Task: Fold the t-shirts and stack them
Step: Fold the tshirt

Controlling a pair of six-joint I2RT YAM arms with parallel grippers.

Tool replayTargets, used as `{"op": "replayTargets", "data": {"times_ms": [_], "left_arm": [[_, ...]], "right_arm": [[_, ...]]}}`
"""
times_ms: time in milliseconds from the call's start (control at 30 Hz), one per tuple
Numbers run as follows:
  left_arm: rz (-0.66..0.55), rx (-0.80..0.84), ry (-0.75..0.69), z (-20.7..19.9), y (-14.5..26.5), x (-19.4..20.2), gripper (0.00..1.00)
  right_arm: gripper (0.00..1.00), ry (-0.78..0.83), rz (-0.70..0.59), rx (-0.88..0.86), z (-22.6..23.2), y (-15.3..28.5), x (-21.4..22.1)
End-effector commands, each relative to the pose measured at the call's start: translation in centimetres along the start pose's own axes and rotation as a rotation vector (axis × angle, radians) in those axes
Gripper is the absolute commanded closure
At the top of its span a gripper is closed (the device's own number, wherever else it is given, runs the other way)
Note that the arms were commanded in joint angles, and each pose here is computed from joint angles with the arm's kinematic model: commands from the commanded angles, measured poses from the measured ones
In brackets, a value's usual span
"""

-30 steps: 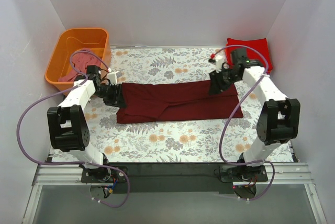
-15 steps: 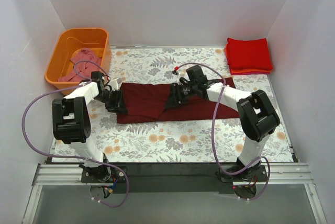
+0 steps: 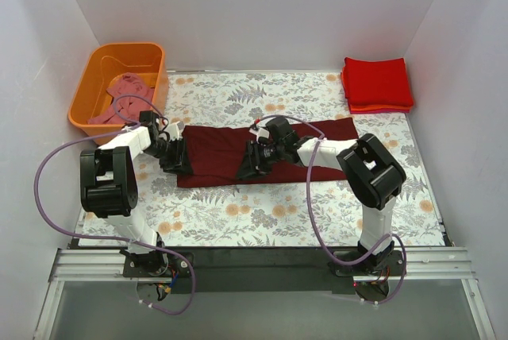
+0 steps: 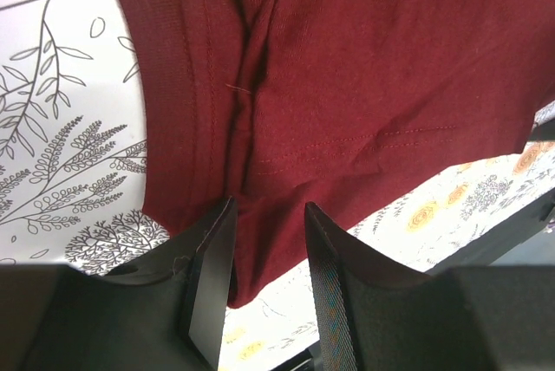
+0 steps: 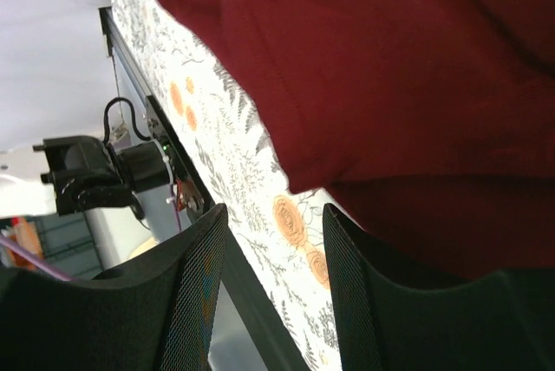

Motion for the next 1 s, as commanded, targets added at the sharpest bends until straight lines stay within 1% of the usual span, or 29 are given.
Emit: {"op": "replayTargets", "data": {"times_ms": [0, 167, 267, 367, 467, 633, 733, 833, 867, 967], "left_arm": [[-0.013, -0.003, -0.008, -0.1, -0.1, -0.1, 0.64], [-0.007, -0.005, -0.009, -0.1, -0.2, 0.1, 0.64], [-0.005, -0.014, -0.015, 0.0, -0.2, 0.2, 0.64], [-0.006, -0.018, -0.026, 0.0, -0.2, 0.0, 0.64], [-0.011, -0.019, -0.030, 0.0, -0.2, -0.4, 0.64], [-0.028, -0.021, -0.038, -0.1, 0.1, -1.1, 0.64], [-0.034, -0.027, -0.043, -0.1, 0.2, -1.4, 0.64], [-0.031, -0.026, -0.039, -0.1, 0.2, -1.5, 0.64], [-0.033, -0.027, -0.038, -0.1, 0.2, -1.5, 0.64], [-0.025, -0.021, -0.035, 0.0, 0.1, -1.5, 0.64]], "right_arm": [[0.45, -0.051, -0.007, -0.017, -0.1, -1.1, -0.1], [0.46, -0.111, 0.003, 0.001, -1.3, -2.3, -0.2], [0.48, -0.136, 0.017, -0.007, -1.6, -2.7, -0.2], [0.52, -0.134, 0.009, -0.019, -1.1, -2.7, -0.6], [0.59, -0.131, 0.006, -0.033, -0.8, -2.6, -0.7], [0.63, -0.134, 0.006, -0.042, -0.6, -2.5, -0.8], [0.70, -0.137, 0.006, -0.040, -0.7, -2.5, -0.8], [0.82, -0.144, 0.011, -0.040, -1.0, -2.6, -0.8], [0.91, -0.144, 0.011, -0.039, -1.1, -2.6, -0.8], [0.99, -0.141, 0.009, -0.038, -1.1, -2.5, -0.8]]}}
Point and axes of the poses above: each gripper's point midway between its finger pads, its own y axis back along the fingers, its own z axis along the line the jaws close on, x = y × z, the point moved 8 cm from there along y, back along the fingers, and after that the axes turned 5 degrees about -y, right-handed, at the moved point
